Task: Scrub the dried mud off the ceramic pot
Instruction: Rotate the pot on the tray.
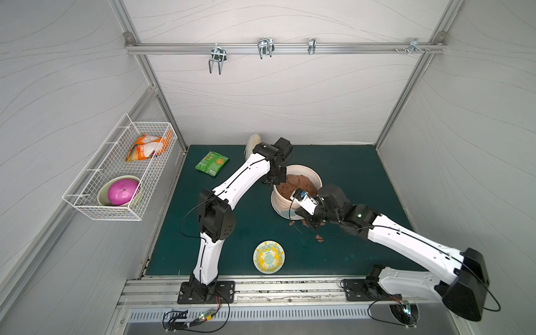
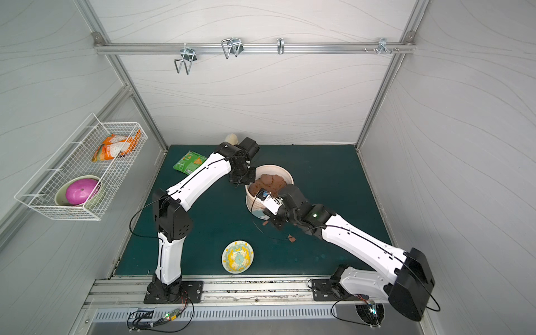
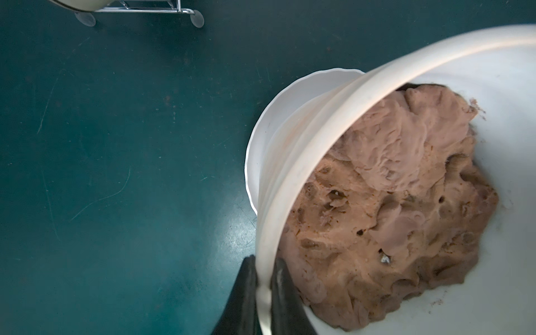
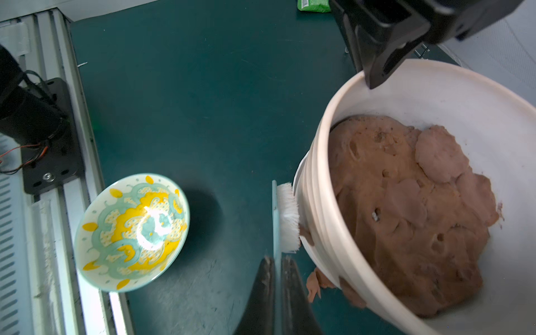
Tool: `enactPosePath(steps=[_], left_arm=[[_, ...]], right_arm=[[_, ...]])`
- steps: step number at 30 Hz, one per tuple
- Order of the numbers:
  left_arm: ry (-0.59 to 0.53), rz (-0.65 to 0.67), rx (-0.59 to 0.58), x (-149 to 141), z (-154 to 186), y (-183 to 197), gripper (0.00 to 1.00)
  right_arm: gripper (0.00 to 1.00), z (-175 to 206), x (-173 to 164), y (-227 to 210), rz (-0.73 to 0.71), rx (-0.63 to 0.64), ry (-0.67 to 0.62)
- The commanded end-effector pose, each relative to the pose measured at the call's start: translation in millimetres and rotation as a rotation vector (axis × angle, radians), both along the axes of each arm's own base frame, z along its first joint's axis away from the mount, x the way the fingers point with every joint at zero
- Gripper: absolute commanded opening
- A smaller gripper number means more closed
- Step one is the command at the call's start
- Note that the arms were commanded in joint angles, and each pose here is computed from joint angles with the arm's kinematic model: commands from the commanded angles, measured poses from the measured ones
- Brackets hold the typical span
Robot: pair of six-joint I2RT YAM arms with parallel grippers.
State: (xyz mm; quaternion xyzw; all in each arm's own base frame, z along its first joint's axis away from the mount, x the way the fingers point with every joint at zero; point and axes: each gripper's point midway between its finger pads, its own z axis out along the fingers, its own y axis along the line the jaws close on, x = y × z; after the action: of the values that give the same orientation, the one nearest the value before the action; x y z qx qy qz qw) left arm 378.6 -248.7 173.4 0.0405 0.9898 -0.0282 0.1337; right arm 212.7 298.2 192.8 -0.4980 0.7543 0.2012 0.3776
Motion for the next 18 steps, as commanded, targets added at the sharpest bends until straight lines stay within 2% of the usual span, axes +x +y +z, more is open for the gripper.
enactPosePath(steps=[1, 6, 12, 14, 18], left_arm=[[0.041, -0.073, 0.061, 0.0, -19.2, 0.1, 0.00], [0.040, -0.087, 0.068, -0.2, -18.8, 1.1, 0.00], [0.014, -0.114, 0.086, 3.5, -14.7, 2.9, 0.00], [0.011, -0.128, 0.092, 4.3, -14.6, 3.1, 0.00], [-0.002, -0.161, 0.096, 7.0, -13.1, 2.3, 0.00]], right_arm=[[0.00, 4.4, 16.7, 8.8, -0.034, -0.016, -0.065], [0.00, -19.3, 24.3, -12.1, -0.129, -0.120, -0.067], [0.00, -29.8, 4.0, -36.2, -0.167, -0.174, -0.043], [0.00, -28.8, -9.3, -36.9, -0.126, -0.155, -0.013], [0.00, -7.2, -36.4, -26.9, -0.011, -0.019, 0.030]])
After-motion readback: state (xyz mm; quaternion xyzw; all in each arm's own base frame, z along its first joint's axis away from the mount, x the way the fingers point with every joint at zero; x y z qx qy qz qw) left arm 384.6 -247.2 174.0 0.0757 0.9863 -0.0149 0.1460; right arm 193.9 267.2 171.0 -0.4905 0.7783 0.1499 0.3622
